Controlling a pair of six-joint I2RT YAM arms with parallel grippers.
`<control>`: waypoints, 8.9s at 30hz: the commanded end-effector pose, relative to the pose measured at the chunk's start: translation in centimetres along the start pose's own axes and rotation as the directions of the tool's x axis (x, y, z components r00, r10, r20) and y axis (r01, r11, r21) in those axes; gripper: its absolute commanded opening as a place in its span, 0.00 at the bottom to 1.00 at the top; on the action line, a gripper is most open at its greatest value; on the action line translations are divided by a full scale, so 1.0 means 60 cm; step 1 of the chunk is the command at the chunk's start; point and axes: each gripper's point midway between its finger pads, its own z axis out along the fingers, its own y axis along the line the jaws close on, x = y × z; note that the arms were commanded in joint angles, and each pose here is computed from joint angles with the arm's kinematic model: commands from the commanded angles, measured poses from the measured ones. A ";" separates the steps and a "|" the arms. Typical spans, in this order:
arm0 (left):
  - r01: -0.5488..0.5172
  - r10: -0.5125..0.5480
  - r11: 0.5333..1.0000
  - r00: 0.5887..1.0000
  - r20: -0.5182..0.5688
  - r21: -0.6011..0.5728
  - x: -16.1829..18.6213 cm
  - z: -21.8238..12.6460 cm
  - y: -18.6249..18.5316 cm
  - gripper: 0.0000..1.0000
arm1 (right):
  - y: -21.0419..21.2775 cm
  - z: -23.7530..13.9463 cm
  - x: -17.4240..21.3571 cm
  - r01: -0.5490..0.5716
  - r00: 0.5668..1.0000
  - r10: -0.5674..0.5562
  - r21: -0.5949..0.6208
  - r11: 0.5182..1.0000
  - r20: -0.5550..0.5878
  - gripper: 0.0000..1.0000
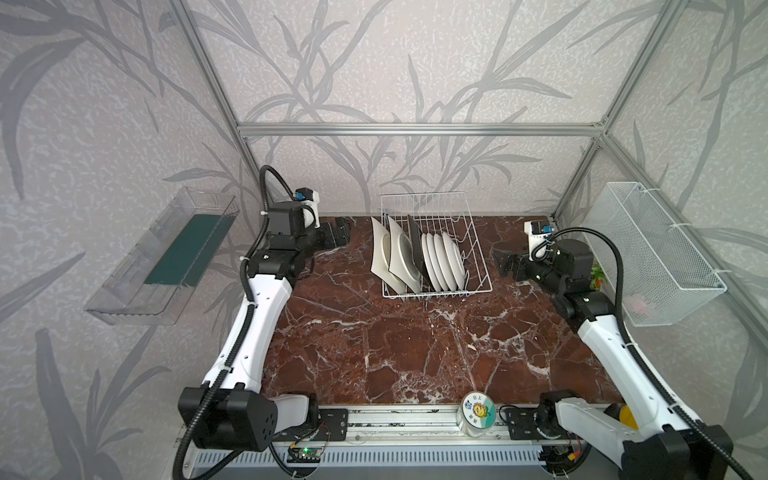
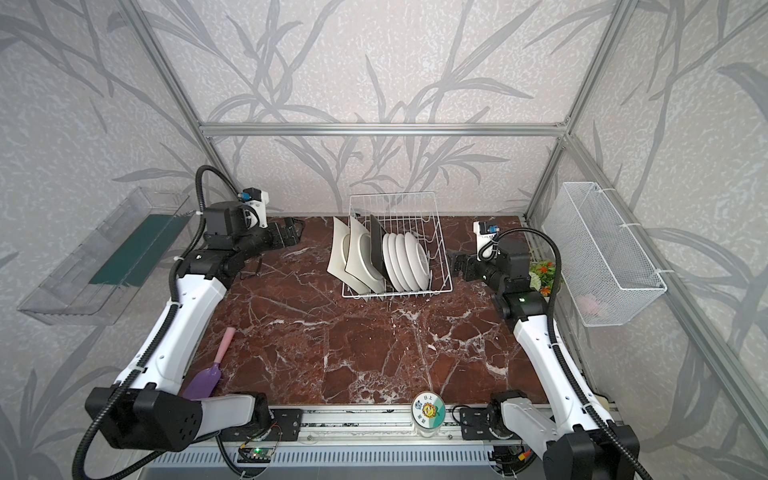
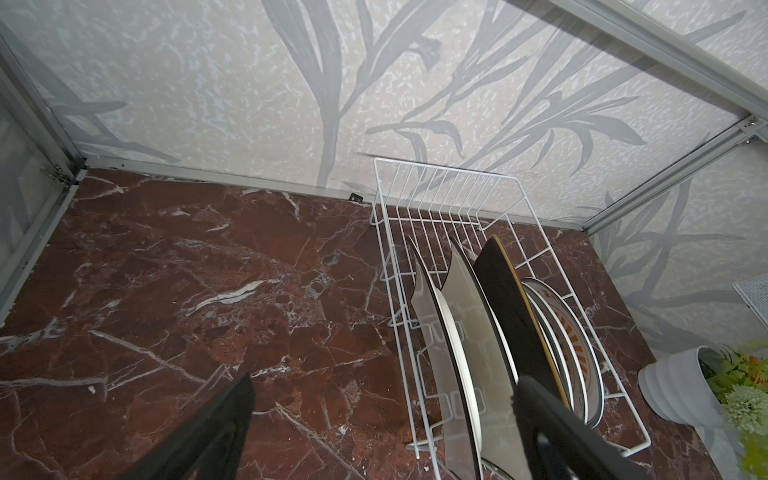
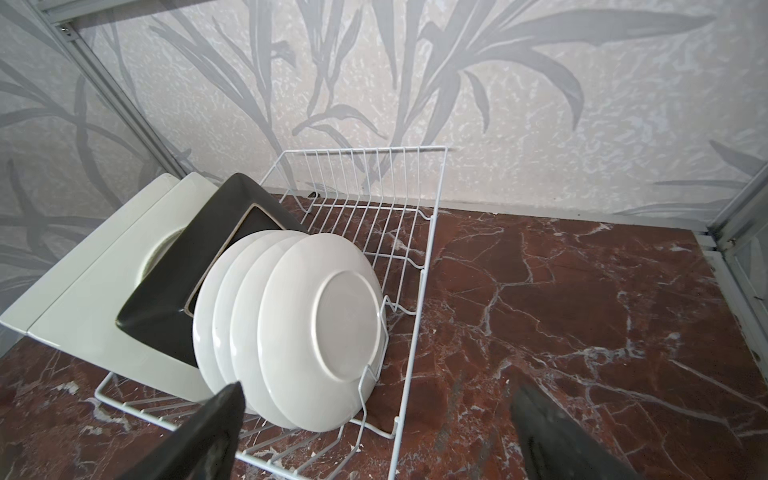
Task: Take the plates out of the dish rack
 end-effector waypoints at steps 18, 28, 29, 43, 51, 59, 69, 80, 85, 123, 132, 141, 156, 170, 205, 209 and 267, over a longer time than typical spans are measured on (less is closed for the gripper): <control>0.065 -0.042 0.997 0.922 -0.386 0.046 0.133 0.093 -0.063 0.78 | 0.023 0.020 0.040 0.012 0.994 -0.017 -0.050 0.999 -0.111 0.99; 0.087 -0.046 0.994 0.886 -0.461 0.067 0.154 0.128 -0.092 0.71 | 0.023 0.033 0.052 0.041 0.988 -0.043 -0.014 0.999 -0.146 0.99; 0.081 -0.043 0.995 0.884 -0.466 0.061 0.155 0.132 -0.091 0.70 | 0.025 0.034 0.054 0.051 0.987 -0.052 -0.014 0.999 -0.150 0.99; 0.068 -0.067 0.998 0.849 -0.524 -0.017 0.187 0.175 -0.077 0.49 | 0.039 0.045 0.072 0.142 0.972 -0.140 -0.006 0.990 -0.190 0.99; 0.093 -0.084 0.996 0.834 -0.545 -0.011 0.197 0.195 -0.080 0.37 | 0.038 0.049 0.076 0.145 0.970 -0.143 -0.005 0.989 -0.198 0.99; 0.115 -0.106 0.993 0.824 -0.556 -0.020 0.201 0.197 -0.083 0.31 | 0.038 0.049 0.078 0.149 0.969 -0.147 -0.004 0.989 -0.196 0.99; 0.166 -0.148 0.986 0.808 -0.570 -0.021 0.205 0.198 -0.091 0.13 | 0.041 0.050 0.073 0.159 0.970 -0.157 -0.005 0.987 -0.187 0.99; 0.212 -0.178 0.977 0.797 -0.577 -0.010 0.206 0.198 -0.102 0.00 | 0.042 0.048 0.073 0.169 0.970 -0.167 -0.002 0.986 -0.180 0.99; 0.226 -0.180 0.974 0.806 -0.564 0.012 0.187 0.191 -0.115 0.00 | 0.043 0.048 0.064 0.175 0.971 -0.173 -0.005 0.985 -0.166 0.99; 0.268 -0.188 0.949 0.902 -0.388 0.165 0.044 0.091 -0.159 0.00 | 0.042 0.041 0.050 0.186 0.972 -0.181 0.020 0.982 -0.153 0.99; 0.264 -0.198 0.948 0.927 -0.319 0.178 0.002 0.060 -0.147 0.00 | 0.044 0.046 0.056 0.172 0.972 -0.167 0.020 0.985 -0.164 0.99; 0.262 -0.206 0.945 0.942 -0.264 0.196 -0.025 0.039 -0.148 0.00 | 0.043 0.052 0.059 0.161 0.973 -0.153 0.030 0.987 -0.170 0.99; 0.173 -0.149 0.974 0.975 -0.164 0.146 -0.066 -0.012 -0.135 0.00 | 0.049 0.051 0.054 0.163 0.975 -0.157 0.024 0.986 -0.160 0.99; -0.108 0.108 0.994 0.993 0.048 0.005 -0.123 -0.093 -0.106 0.00 | 0.074 0.040 0.015 0.097 0.990 -0.099 -0.027 0.995 -0.101 0.99; -0.815 0.818 0.549 0.476 0.323 -0.187 -0.095 -0.154 -0.190 0.00 | 0.191 0.058 -0.124 -0.349 0.937 0.328 -0.368 0.862 -0.119 0.99; -0.867 0.868 0.451 0.372 0.328 -0.209 -0.076 -0.144 -0.204 0.00 | 0.206 0.059 -0.147 -0.403 0.915 0.375 -0.401 0.822 -0.150 0.99; -0.850 0.965 -0.091 -0.203 0.163 -0.518 0.018 -0.044 -0.274 0.00 | 0.334 0.184 -0.086 -0.812 0.565 0.565 -0.285 0.509 -0.601 0.11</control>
